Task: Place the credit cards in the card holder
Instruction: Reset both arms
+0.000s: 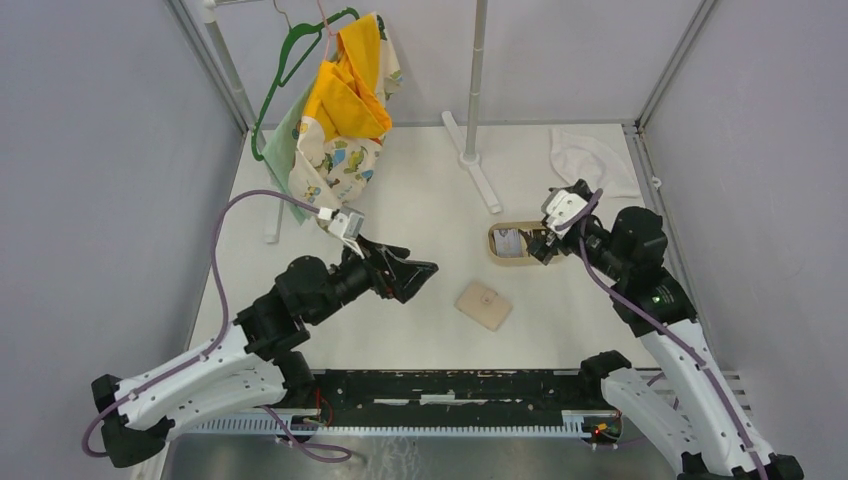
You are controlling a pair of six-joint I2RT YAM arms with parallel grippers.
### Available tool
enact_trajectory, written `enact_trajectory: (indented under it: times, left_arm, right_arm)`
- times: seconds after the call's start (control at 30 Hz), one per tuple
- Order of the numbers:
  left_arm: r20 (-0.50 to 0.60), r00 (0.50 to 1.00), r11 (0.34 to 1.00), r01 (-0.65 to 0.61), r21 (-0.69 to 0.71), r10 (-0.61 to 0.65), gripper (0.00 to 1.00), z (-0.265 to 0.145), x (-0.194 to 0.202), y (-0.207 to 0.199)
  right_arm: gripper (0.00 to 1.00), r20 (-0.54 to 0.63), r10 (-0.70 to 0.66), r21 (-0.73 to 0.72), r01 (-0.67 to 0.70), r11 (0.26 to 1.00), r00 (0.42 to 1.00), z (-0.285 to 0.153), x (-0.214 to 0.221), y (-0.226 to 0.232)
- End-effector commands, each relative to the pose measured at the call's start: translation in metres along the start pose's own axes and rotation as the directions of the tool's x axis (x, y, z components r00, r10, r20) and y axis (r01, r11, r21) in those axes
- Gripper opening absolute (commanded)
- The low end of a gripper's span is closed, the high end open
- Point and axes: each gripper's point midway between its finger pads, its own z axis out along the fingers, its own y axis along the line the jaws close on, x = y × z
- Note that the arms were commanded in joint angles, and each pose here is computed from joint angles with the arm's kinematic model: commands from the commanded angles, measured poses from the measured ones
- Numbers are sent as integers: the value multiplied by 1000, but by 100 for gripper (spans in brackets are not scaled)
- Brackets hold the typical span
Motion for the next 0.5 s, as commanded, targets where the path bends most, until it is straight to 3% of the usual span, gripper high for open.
enact_trajectory:
  times: [0.0,0.17,0.3,0.47]
  left_arm:
    - [-12,994,983,-107,-152,107,99,-24,-22,18]
    - [45,994,983,-92,-162,100,100,-45,-42,15]
    - [110,991,989,-65,-133,80,100,-63,-58,7]
    - [149,986,990,-62,-124,81,100,-78,-69,4]
  right_arm:
    - [98,191,49,-40,-42,998,980,-19,-66,-4]
    - [98,215,176,-43,-171,984,960,-22,-67,1]
    - [98,219,266,87,-290,953,939,-28,-65,-22]
    - [98,231,305,117,-337,934,924,-32,-67,-27]
